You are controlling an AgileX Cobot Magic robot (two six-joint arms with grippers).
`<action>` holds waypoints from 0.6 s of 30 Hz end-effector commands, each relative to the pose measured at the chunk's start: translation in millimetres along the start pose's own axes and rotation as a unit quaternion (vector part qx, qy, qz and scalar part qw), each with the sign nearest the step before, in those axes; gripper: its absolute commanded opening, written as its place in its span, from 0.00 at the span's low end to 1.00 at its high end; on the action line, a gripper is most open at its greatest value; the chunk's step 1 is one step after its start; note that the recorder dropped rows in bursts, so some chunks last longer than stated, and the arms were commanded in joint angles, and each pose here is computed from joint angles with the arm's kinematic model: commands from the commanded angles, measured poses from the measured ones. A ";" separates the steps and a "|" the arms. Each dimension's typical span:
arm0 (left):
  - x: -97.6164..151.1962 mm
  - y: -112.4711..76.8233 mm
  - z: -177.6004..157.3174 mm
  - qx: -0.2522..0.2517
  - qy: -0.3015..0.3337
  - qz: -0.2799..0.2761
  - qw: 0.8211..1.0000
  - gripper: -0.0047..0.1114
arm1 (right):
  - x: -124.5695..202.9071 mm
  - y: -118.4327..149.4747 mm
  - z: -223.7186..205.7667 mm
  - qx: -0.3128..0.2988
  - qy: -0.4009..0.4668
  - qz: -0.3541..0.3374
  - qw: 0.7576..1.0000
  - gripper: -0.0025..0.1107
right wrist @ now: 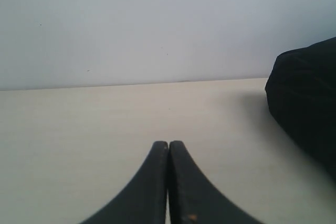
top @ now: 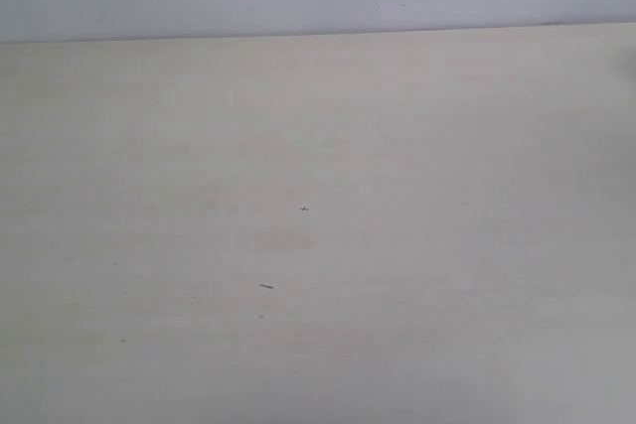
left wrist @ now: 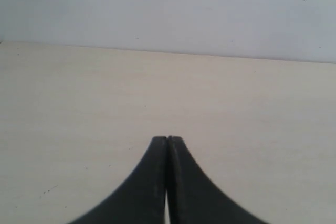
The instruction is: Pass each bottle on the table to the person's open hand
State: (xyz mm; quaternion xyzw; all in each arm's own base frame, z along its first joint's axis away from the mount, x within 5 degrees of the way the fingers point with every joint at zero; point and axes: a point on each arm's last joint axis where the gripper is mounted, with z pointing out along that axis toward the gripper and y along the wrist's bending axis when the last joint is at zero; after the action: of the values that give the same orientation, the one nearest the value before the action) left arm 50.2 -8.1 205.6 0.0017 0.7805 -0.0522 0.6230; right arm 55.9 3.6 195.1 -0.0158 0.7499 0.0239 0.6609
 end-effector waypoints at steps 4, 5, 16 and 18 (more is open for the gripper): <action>2.5 0.4 0.6 -0.001 0.000 0.005 1.000 0.04 | 0.0 0.0 -0.1 0.000 -0.007 -0.006 1.000 0.02; 2.7 0.2 0.6 0.001 0.000 0.002 1.000 0.04 | 0.0 0.0 -0.1 0.000 -0.007 -0.006 1.000 0.02; 21.4 1.4 8.0 0.003 0.014 -0.024 1.000 0.04 | 0.0 0.0 -0.1 0.000 -0.007 -0.007 1.000 0.02; 21.4 1.3 8.0 0.003 0.014 -0.026 1.000 0.04 | 0.0 0.0 -0.1 0.000 -0.007 -0.007 1.000 0.02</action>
State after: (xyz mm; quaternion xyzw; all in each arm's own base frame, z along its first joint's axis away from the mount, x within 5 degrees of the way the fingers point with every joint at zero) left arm 53.0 -8.9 181.4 -0.0118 0.7976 -0.0669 0.5994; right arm 55.9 3.6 195.1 -0.0158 0.7499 0.0239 0.6609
